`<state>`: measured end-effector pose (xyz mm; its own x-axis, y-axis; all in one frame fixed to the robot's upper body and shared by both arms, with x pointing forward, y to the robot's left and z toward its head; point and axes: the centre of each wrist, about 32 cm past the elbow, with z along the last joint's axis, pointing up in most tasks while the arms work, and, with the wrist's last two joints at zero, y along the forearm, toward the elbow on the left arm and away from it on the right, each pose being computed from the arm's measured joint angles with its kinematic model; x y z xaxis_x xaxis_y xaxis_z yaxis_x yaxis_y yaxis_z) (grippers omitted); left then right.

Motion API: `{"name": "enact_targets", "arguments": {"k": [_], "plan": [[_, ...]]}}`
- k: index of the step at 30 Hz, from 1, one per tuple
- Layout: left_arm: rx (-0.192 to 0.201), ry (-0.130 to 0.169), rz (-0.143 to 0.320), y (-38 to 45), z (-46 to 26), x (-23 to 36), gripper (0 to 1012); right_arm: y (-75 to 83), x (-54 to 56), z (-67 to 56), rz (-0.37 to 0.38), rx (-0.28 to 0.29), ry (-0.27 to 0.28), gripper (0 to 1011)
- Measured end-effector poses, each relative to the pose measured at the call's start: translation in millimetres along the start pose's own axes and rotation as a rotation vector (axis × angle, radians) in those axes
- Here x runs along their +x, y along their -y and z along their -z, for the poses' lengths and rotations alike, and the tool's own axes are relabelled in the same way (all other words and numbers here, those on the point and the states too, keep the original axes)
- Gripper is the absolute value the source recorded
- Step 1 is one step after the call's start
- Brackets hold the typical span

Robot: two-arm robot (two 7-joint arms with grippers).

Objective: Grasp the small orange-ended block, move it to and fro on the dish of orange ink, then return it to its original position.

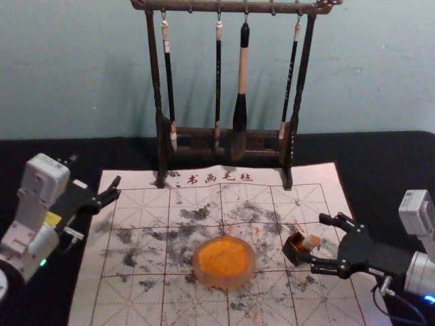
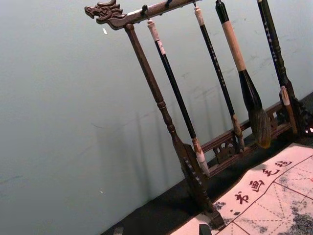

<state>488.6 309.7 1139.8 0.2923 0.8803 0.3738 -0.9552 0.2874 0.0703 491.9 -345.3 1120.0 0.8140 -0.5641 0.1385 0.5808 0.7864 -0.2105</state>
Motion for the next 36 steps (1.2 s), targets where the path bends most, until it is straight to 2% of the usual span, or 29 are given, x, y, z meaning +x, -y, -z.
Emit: {"name": "enact_targets", "arguments": {"k": [7,12,14,15,18,19,25,28,32,36], "plan": [[0.000,0.000,0.000,0.0,0.0,0.0,1001,0.0,-0.2,0.1,0.000,0.001,0.000,870],[0.000,0.000,0.000,0.0,0.0,0.0,1001,0.1,-0.2,0.2,0.001,0.000,0.000,712],[0.000,0.000,0.000,0.0,0.0,0.0,1001,0.1,-0.2,0.2,0.001,0.001,0.000,679],[0.000,0.000,0.000,0.0,0.0,0.0,1001,0.1,-0.2,0.2,0.001,0.000,0.000,621],[0.000,0.000,0.000,0.0,0.0,0.0,1001,0.1,-0.2,0.2,0.001,0.000,0.000,552],[0.000,0.000,0.000,0.0,0.0,0.0,1001,0.1,-0.2,0.2,0.001,0.000,0.000,490],[0.000,0.000,0.000,0.0,0.0,0.0,1001,0.1,-0.2,0.2,0.001,0.000,0.000,333],[0.000,0.000,0.000,0.0,0.0,0.0,1001,0.1,-0.2,0.2,0.001,0.000,0.000,190],[0.000,0.000,0.000,0.0,0.0,0.0,1002,0.0,-0.3,0.1,0.001,0.000,0.000,111],[0.000,0.000,0.000,0.0,0.0,0.0,1001,0.0,-0.3,0.2,0.001,0.000,0.000,111]]}}
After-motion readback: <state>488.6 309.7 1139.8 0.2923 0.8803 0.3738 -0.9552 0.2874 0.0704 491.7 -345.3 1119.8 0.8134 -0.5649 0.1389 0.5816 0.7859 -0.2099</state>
